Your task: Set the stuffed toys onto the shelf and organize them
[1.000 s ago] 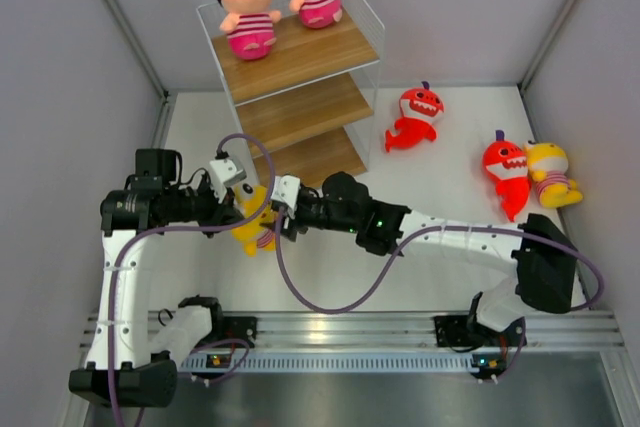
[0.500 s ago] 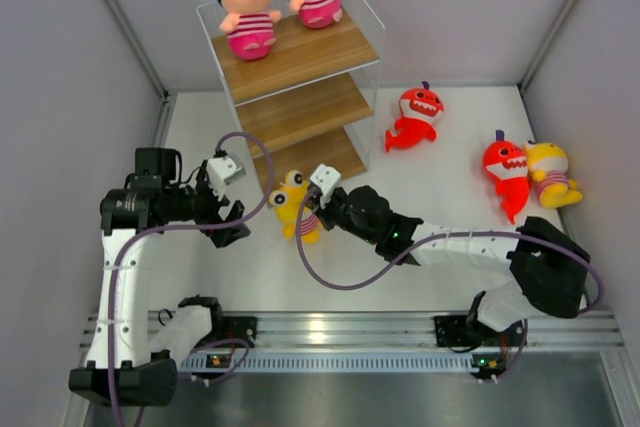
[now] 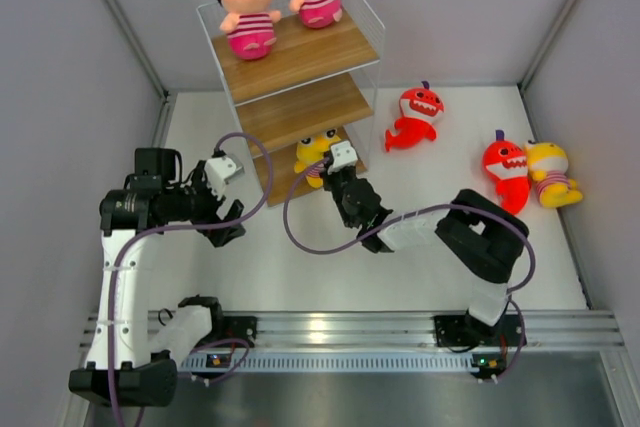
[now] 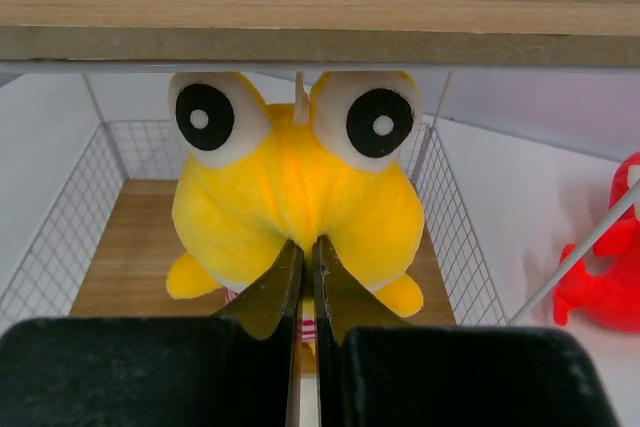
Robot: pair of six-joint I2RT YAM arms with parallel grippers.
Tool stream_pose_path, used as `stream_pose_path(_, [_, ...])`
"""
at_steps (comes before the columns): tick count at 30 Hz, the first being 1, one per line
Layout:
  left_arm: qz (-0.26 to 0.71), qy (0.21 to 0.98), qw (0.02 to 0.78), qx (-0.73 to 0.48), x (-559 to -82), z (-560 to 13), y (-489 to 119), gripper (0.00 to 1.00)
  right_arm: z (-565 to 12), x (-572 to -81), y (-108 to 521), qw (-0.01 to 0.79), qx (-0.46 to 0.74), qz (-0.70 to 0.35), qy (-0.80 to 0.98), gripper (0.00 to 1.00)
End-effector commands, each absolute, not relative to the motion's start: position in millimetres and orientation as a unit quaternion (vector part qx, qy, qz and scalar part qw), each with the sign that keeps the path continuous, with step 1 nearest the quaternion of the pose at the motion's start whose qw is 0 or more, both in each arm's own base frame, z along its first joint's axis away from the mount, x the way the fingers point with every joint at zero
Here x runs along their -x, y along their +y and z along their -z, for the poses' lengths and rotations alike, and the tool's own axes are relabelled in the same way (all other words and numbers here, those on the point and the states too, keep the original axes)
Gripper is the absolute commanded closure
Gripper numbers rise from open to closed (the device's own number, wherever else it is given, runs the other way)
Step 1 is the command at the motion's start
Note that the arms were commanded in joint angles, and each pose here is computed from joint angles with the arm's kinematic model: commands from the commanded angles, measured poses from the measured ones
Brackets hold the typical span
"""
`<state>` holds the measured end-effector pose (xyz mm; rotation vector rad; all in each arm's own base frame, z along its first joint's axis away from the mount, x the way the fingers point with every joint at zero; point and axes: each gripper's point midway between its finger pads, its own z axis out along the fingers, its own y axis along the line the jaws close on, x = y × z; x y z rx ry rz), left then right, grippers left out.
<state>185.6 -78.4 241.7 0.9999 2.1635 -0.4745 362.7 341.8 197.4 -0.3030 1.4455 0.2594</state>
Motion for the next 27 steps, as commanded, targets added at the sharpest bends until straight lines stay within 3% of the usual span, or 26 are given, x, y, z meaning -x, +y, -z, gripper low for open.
stream_pose_path(1, [0.160,0.830,0.366,-0.390,-186,-253,-74,0.04,-260,-383,336,0.795,0.038,-0.138,0.589,1.00])
stream_pose_path(12, [0.158,0.827,0.371,-0.392,-185,-255,-74,0.04,-256,-425,353,0.803,0.018,-0.184,0.567,1.00])
stream_pose_path(27, [0.153,0.825,0.377,-0.392,-184,-258,-73,0.04,-213,-460,350,0.792,0.007,-0.140,0.594,1.00])
